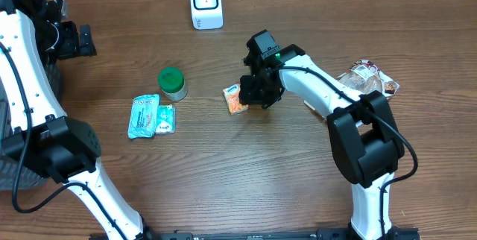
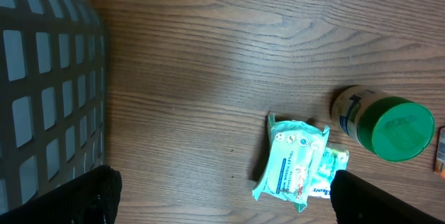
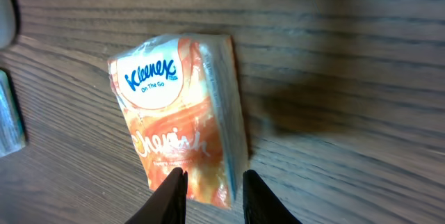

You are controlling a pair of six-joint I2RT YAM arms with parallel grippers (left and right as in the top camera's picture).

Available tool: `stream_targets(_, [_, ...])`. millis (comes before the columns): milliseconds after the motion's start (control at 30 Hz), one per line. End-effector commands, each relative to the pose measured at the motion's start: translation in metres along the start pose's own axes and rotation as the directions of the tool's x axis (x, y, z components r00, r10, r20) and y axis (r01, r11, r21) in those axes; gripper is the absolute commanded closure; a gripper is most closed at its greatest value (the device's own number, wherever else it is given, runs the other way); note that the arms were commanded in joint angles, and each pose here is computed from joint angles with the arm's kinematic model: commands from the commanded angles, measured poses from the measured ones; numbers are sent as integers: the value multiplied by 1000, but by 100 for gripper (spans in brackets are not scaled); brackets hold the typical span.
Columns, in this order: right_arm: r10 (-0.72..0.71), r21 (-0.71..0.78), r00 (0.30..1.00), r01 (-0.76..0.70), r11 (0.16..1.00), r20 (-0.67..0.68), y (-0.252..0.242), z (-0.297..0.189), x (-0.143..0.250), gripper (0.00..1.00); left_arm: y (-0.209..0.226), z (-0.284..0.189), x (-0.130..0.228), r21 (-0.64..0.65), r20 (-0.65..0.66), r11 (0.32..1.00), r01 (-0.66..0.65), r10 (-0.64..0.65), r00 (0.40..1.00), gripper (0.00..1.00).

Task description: Scan the item barcode

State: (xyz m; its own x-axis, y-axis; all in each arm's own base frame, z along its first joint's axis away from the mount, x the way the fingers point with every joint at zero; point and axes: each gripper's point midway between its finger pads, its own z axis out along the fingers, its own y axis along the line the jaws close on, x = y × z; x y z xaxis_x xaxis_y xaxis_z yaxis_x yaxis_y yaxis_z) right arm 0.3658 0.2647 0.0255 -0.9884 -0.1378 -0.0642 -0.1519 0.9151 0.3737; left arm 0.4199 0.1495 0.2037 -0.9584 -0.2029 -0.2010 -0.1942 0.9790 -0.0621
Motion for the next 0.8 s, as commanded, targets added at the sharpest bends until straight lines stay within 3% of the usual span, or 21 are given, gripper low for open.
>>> stream_targets(0, [-10,6,999,10,1000,-37,0,17,8,76,-7,-11,-4,0,36,1000,-25,25,999,0])
stream_targets(200, [12,28,998,-10,1000,-69,-9,34,13,82,-7,-11,-4,0,36,1000,-25,25,999,1])
stream_targets(367, [70,34,994,-67,997,-86,-12,40,16,96,-7,-11,-4,0,36,1000,-25,25,999,1])
stream_targets(600, [-4,-269,997,-16,963,-76,46,-12,7,96,-7,-11,-4,0,36,1000,-25,25,999,1])
stream_targets(767, [-121,-618,992,115,778,33,106,-112,1,96,-7,-11,-4,0,36,1000,-25,25,999,1])
